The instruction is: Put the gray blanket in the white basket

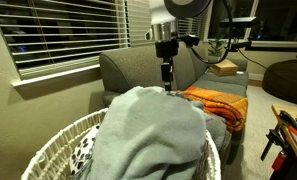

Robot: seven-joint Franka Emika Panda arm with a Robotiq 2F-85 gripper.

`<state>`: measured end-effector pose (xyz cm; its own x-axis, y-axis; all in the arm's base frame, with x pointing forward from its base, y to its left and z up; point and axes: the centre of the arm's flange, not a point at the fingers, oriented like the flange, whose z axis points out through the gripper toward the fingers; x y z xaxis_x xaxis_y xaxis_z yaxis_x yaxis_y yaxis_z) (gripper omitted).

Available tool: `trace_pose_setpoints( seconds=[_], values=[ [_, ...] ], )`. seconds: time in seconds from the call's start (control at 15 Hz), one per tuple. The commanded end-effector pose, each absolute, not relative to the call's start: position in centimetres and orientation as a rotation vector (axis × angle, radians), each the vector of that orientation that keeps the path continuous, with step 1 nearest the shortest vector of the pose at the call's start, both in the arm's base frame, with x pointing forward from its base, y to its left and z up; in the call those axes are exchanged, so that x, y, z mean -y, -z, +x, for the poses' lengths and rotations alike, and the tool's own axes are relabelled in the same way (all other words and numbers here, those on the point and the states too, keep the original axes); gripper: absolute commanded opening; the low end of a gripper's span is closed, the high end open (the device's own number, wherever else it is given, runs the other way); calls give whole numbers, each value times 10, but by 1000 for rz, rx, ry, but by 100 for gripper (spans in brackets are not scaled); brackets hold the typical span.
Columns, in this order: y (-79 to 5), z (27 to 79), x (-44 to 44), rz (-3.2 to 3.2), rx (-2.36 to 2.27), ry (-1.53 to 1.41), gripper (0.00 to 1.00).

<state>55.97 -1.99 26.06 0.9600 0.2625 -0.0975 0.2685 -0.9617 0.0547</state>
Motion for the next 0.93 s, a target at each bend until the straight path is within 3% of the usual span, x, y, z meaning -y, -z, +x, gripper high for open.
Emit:
trace_pose_setpoints(
  seconds=[0.0, 0.87],
  values=[
    [-264, 545, 31, 3093, -343, 63, 100],
    [-238, 533, 56, 3219, -196, 64, 100]
  ],
)
